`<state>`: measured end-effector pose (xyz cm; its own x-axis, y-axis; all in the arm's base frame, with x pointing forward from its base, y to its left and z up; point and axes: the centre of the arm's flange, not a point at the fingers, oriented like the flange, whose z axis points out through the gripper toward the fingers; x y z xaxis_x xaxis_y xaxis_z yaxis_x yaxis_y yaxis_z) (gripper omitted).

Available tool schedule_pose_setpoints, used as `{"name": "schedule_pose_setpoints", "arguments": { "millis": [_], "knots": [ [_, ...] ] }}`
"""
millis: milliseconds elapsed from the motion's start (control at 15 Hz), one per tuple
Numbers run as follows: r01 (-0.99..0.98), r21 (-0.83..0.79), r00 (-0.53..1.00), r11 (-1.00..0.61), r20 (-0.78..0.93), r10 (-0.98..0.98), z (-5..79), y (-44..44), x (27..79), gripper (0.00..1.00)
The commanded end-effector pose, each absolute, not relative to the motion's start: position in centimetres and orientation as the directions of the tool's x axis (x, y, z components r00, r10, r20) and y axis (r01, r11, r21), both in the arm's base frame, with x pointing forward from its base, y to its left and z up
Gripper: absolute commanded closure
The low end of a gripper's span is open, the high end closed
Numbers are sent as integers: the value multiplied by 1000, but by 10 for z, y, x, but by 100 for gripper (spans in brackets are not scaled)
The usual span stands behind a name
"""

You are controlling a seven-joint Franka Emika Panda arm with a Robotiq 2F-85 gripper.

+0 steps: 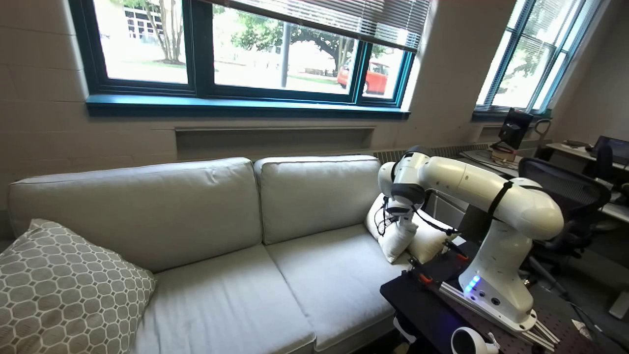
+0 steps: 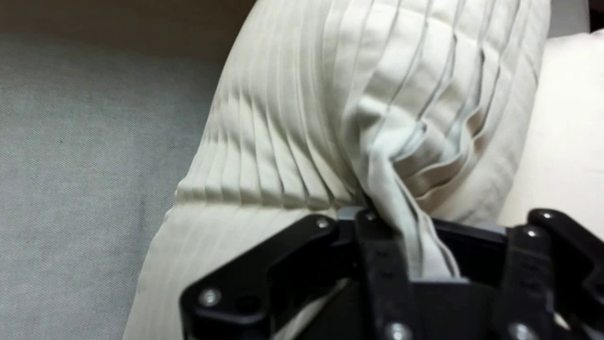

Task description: Take the pillows and move them to the right of the couch

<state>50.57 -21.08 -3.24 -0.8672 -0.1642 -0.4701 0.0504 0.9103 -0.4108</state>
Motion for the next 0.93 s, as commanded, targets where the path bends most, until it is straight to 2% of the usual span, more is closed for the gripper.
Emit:
{"name": "schedule_pose_setpoints", "arguments": {
  "millis": [0,267,333,400,600,867],
  "knots": [
    [128,-404,-858,906,-503,-103,-64,-232,462,98],
    [144,-392,-860,909,-504,-81,-67,-237,460,96],
    [147,-389,-860,909,-504,-76,-67,-237,460,92],
    [153,-385,-859,910,-507,-70,-67,-237,460,69],
    [167,-374,-857,912,-513,-53,-66,-236,460,60],
    [182,-371,-854,910,-518,-41,-66,-235,460,31]
  ]
}}
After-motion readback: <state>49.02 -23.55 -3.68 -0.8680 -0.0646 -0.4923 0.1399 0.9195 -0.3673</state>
